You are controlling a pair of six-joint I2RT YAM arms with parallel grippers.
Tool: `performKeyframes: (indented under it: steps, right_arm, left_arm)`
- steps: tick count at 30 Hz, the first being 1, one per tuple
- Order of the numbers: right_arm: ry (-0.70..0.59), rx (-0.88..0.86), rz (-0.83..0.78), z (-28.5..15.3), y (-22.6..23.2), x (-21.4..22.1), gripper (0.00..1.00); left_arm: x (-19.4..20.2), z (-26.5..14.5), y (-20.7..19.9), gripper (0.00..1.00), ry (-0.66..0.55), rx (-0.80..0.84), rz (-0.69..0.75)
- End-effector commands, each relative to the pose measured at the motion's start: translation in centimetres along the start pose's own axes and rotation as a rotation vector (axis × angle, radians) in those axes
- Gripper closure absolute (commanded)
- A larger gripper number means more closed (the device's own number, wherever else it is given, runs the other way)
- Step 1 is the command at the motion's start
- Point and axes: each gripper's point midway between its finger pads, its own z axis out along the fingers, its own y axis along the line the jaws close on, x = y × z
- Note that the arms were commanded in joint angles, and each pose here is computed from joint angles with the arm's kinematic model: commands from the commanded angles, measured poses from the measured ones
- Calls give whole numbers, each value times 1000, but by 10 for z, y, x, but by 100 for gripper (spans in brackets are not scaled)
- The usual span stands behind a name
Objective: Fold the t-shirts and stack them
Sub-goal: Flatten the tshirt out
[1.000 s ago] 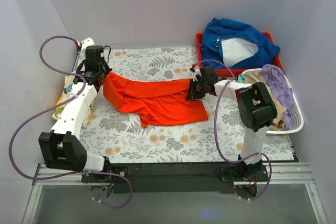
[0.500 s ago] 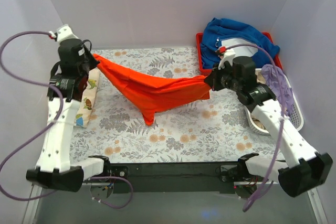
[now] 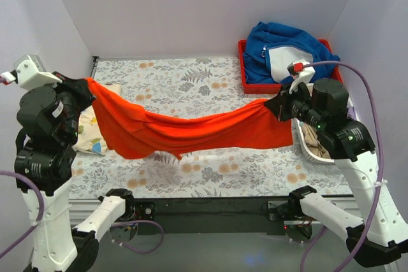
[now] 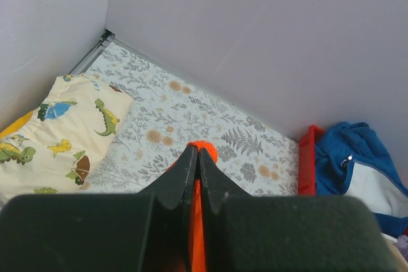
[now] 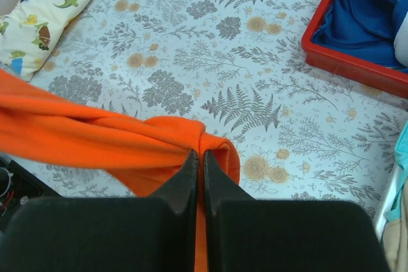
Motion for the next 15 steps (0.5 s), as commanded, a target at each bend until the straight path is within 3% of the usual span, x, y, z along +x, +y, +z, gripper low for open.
performKeyframes:
  steps: [1,5,8,13,14,15]
  right_arm:
    - [-2,73,-30,20,-16,-19,99]
    - [23,66,-55,48,-20,-29,99]
    - [49,31,-54,62,-18,-26,99]
    - [91,-21,-13,68,-12,5,99]
    - [134,-18,5,73,-15,26,99]
    - [151,-18,12,75,-17,37,99]
  left_arm:
    - [6,37,-12,100,45,-23,54]
    - [19,73,-20,100,102,-43,114]
    - [54,99,-7,100,201,-133,159]
    - [110,102,19,100,305,-185,164]
    - [141,104,34,100,363,-219,181]
    - [148,107,37,100,356,-222,168]
